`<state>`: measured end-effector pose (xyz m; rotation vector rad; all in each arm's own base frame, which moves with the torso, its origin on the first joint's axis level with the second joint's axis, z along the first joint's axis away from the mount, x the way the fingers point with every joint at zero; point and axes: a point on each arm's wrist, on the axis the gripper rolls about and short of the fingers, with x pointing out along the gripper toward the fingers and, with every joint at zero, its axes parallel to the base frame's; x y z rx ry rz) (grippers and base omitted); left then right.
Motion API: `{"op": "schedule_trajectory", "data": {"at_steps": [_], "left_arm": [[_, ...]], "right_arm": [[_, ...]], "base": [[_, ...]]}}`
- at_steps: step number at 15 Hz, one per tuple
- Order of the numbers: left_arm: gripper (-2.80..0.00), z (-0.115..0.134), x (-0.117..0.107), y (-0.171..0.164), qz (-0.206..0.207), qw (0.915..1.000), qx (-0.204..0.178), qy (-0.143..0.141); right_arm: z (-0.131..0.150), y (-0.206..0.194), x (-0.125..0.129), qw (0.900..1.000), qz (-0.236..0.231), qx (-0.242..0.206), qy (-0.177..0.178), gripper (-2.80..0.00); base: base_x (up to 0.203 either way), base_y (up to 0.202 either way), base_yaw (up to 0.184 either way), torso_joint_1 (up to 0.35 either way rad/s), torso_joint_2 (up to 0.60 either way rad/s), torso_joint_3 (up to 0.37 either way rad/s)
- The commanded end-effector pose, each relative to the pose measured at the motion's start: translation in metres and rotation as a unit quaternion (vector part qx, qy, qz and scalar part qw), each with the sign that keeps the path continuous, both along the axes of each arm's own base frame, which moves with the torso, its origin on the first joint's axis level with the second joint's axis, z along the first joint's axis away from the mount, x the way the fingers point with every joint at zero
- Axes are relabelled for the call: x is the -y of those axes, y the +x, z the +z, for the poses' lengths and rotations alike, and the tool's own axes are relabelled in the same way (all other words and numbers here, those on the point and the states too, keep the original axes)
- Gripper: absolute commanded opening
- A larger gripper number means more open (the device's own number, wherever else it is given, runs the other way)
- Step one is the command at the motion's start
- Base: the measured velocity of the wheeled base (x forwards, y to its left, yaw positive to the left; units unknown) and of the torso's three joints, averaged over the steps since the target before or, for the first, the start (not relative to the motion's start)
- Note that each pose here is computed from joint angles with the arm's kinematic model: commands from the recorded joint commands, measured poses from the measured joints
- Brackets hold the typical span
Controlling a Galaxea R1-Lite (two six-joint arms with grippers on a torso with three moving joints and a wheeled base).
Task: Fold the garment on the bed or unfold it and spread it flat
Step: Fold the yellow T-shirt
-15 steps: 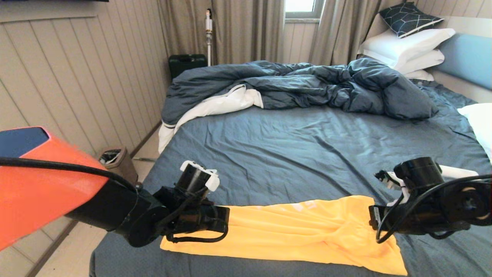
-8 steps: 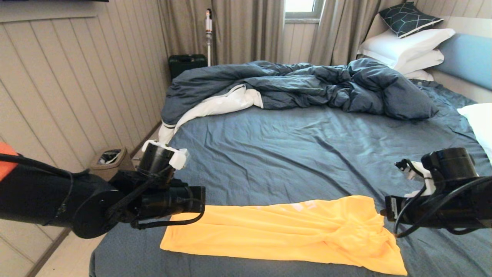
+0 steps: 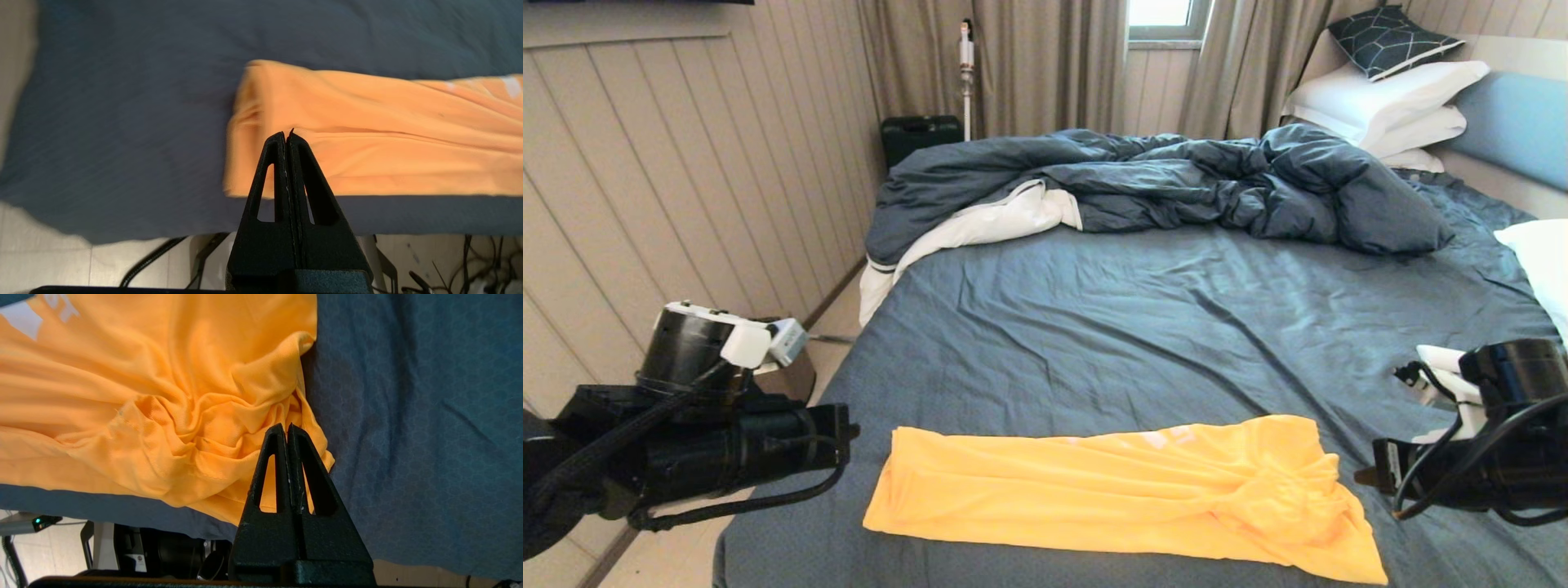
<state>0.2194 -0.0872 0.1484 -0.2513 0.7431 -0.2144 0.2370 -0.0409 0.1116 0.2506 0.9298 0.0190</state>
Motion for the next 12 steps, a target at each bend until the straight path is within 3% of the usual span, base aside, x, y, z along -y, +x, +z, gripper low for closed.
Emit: {"op": "schedule_trajectory", "data": {"at_steps": [1, 2, 6, 12], "left_arm": [[-2.80, 0.009, -0.019, -0.016, 0.027, 0.9994, 0.020, -0.009], [-2.80, 0.008, -0.022, -0.022, 0.028, 0.9994, 0.019, -0.010], [-2.80, 0.004, -0.026, -0.032, 0.026, 0.9996, 0.007, -0.012], [-2.80, 0.012, -0.039, -0.066, 0.036, 0.9986, 0.033, -0.021]], "right_arm": [[-0.012, 0.002, 0.003, 1.000, -0.002, -0.022, 0.005, -2.80], [-0.015, 0.002, 0.007, 1.000, 0.003, -0.027, 0.002, 0.00], [-0.022, 0.005, 0.015, 0.999, 0.009, -0.034, 0.011, 0.00], [-0.035, 0.020, 0.015, 0.998, 0.033, -0.051, 0.009, 0.00]], "base": [[0.000, 0.000, 0.000, 0.000, 0.00, 0.000], [0.000, 0.000, 0.000, 0.000, 0.00, 0.000], [0.000, 0.000, 0.000, 0.000, 0.00, 0.000], [0.000, 0.000, 0.000, 0.000, 0.00, 0.000]]}}
